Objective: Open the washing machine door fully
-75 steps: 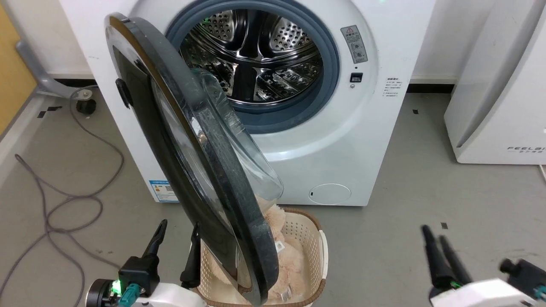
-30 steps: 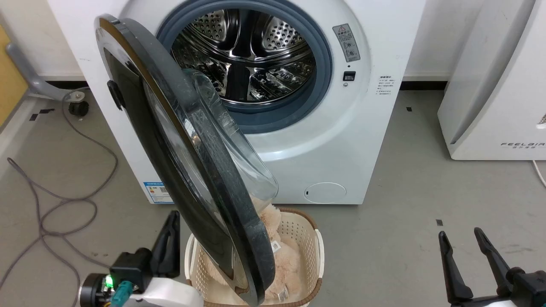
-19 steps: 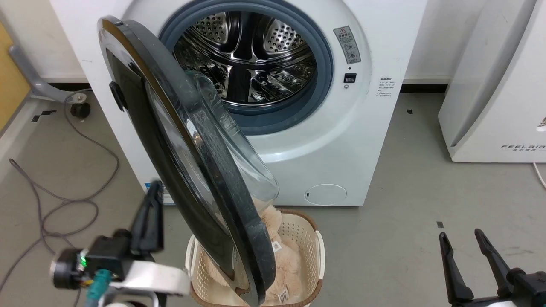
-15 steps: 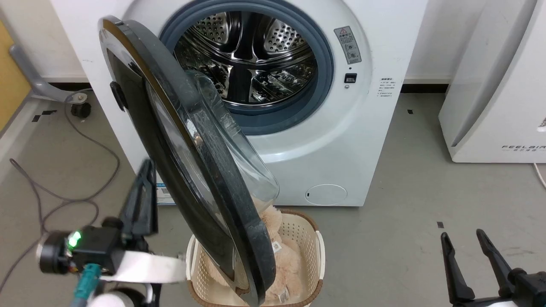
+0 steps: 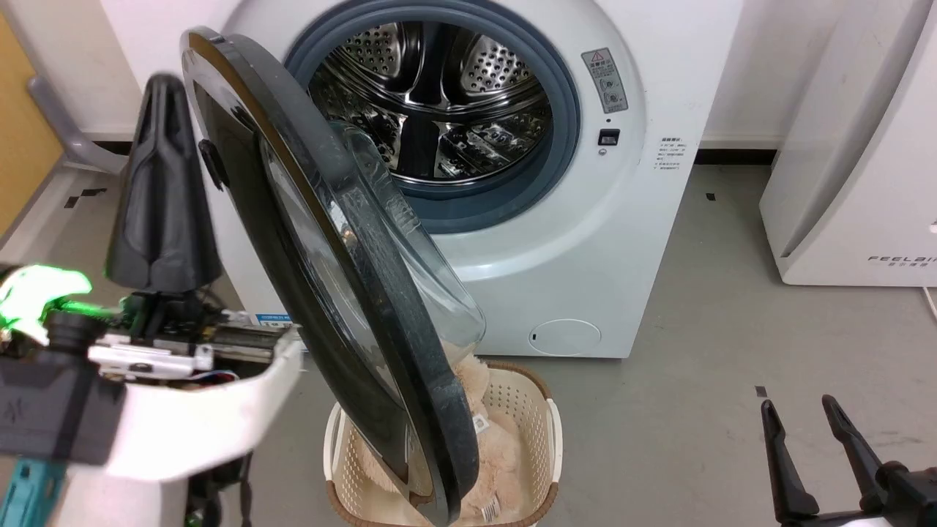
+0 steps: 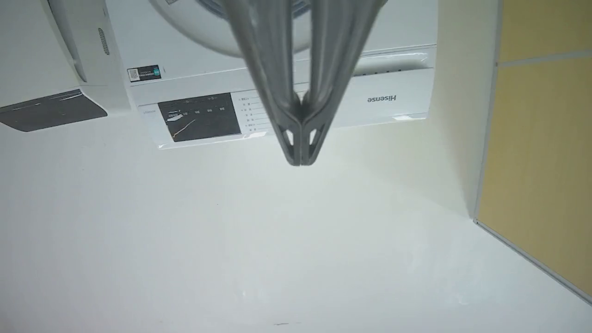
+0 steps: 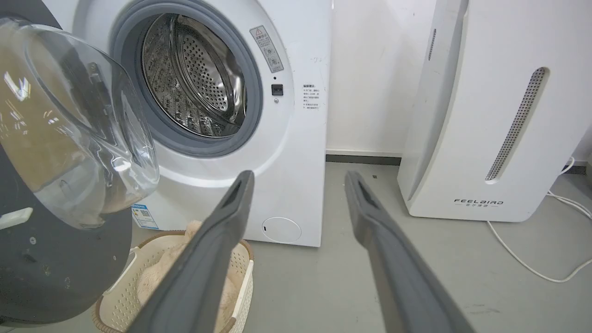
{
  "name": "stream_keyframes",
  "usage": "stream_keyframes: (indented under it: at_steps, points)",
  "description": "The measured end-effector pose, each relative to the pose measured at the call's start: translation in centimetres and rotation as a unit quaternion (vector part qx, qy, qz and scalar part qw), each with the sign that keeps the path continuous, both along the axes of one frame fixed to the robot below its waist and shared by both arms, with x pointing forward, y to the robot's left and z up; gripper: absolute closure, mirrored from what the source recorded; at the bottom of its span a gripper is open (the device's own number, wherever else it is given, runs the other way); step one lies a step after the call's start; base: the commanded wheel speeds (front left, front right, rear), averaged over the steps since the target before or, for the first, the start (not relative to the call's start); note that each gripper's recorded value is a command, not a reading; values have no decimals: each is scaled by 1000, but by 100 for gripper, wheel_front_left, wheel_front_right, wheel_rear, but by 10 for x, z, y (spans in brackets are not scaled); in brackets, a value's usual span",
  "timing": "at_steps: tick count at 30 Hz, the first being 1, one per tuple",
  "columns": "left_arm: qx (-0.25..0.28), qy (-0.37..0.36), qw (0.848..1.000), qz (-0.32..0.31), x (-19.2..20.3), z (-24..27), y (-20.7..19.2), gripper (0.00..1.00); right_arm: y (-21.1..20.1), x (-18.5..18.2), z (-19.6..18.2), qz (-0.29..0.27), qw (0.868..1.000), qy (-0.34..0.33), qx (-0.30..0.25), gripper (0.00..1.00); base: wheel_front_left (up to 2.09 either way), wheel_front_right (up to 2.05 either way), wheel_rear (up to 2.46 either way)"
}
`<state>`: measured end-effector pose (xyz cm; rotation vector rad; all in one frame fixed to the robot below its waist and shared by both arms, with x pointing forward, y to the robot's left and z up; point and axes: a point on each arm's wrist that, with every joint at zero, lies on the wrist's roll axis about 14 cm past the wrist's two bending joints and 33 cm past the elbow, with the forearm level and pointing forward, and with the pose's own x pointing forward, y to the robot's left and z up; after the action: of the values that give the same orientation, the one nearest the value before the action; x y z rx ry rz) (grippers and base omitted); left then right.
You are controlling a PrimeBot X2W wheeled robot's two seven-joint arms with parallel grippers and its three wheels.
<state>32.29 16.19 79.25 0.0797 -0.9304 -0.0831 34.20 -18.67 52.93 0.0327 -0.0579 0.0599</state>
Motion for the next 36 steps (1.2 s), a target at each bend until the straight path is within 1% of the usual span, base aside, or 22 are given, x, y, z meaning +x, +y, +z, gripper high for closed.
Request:
stream_keyframes:
  at_steps: [3,8,12,15,17,23,28,31,36]
  points:
    - [12,-22,999,-33,-12,13,-18,100,0,-1,1,0,1000,-1,0,0,0,0,0]
    - [31,-18,993,-110,-27,16,-56,100,-2,-3,-1,-2,1000,2,0,0,0,0,0]
    - [46,18,984,-171,-30,4,-86,100,-1,-3,-2,-1,1000,5,0,0,0,0,0]
    - [61,67,974,-209,-30,-19,-108,100,-1,-4,-3,-1,1000,7,-1,0,0,0,0]
    - [72,108,965,-229,-29,-40,-121,100,0,-4,-3,0,1000,7,-1,0,0,0,0]
    - [83,241,924,-286,-34,-111,-154,100,1,-6,-7,3,1000,15,-2,0,0,0,0]
    - [87,344,879,-319,-46,-168,-176,100,3,-6,-9,5,1000,19,-1,0,0,0,0]
    - [90,395,857,-319,-48,-200,-181,100,4,-6,-12,6,1000,23,0,0,0,0,0]
    - [82,462,839,-276,-34,-246,-170,100,3,-7,-15,5,1000,29,1,0,0,0,0]
